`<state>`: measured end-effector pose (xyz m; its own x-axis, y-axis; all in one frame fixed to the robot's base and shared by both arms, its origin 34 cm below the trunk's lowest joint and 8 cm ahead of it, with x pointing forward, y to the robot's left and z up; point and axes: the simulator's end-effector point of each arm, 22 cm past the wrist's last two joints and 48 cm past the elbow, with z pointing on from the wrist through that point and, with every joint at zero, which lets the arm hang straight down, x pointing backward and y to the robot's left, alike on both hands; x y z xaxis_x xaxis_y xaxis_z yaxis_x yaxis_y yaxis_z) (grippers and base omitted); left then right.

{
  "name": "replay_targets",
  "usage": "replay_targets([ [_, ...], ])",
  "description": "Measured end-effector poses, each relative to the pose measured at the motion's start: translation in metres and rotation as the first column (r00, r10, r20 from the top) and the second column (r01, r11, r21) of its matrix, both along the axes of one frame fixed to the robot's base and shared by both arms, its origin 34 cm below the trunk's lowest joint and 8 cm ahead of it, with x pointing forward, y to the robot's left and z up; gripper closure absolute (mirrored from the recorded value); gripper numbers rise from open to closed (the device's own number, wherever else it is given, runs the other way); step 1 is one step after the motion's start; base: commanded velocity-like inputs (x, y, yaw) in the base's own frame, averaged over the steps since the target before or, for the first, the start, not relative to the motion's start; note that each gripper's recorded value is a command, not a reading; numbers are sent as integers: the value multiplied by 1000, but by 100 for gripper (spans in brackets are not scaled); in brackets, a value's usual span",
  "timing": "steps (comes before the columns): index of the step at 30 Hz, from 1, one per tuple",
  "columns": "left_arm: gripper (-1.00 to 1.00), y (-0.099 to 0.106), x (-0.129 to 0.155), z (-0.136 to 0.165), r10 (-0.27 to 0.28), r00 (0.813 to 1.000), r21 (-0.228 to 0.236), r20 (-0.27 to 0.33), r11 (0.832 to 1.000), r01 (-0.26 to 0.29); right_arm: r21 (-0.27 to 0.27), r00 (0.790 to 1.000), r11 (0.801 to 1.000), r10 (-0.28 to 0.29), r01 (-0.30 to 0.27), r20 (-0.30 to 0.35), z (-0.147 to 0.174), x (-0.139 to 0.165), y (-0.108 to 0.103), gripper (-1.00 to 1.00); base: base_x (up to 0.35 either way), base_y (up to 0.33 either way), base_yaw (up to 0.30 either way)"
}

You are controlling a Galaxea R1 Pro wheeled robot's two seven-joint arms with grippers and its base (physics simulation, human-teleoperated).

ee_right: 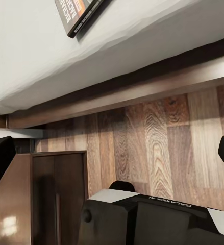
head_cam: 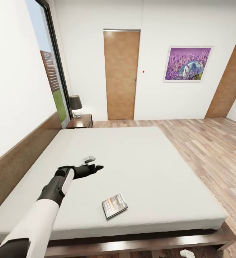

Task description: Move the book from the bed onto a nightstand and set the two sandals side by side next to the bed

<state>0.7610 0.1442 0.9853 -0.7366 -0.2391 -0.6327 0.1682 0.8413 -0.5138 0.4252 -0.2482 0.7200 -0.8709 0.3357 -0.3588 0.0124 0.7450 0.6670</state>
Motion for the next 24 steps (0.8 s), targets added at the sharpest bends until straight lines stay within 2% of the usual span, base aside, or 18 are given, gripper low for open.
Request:
replay_targets([
  [3, -100, -1, -6, -32, 50, 997, 27, -54, 998, -49, 0, 1000, 1000, 0, 0, 0, 0, 0, 0, -100, 0, 0, 0],
  [5, -100, -6, -10, -42, 61, 996, 33, -71, 998, -59, 0, 1000, 1000, 0, 0, 0, 0, 0, 0, -100, 0, 0, 0],
  [9, -100, -31, -20, -59, 53, 992, 22, -111, 998, -51, 0, 1000, 1000, 0, 0, 0, 0, 0, 0, -100, 0, 0, 0],
  [12, -100, -35, -25, -65, 51, 990, 14, -131, 999, -49, 0, 1000, 1000, 0, 0, 0, 0, 0, 0, -100, 0, 0, 0],
  [15, -100, -42, -26, -63, 61, 987, -46, -148, 997, -69, 0, 1000, 1000, 0, 0, 1, 0, 0, 0, -100, 0, 0, 0],
  [19, -100, -50, -23, -55, 83, 984, -144, -159, 984, -106, 0, 1000, 1000, 0, 0, 0, 0, 0, 0, -100, 0, 0, 0],
  [21, -100, -52, -22, -53, 88, 983, -166, -162, 979, -115, 0, 1000, 1000, 0, 0, -1, 0, 0, 0, -100, 0, 0, 0],
  [24, -100, -53, -22, -54, 89, 982, -174, -166, 978, -118, 0, 1000, 1000, 0, 0, -5, -2, -1, 0, -100, 0, 0, 0],
])
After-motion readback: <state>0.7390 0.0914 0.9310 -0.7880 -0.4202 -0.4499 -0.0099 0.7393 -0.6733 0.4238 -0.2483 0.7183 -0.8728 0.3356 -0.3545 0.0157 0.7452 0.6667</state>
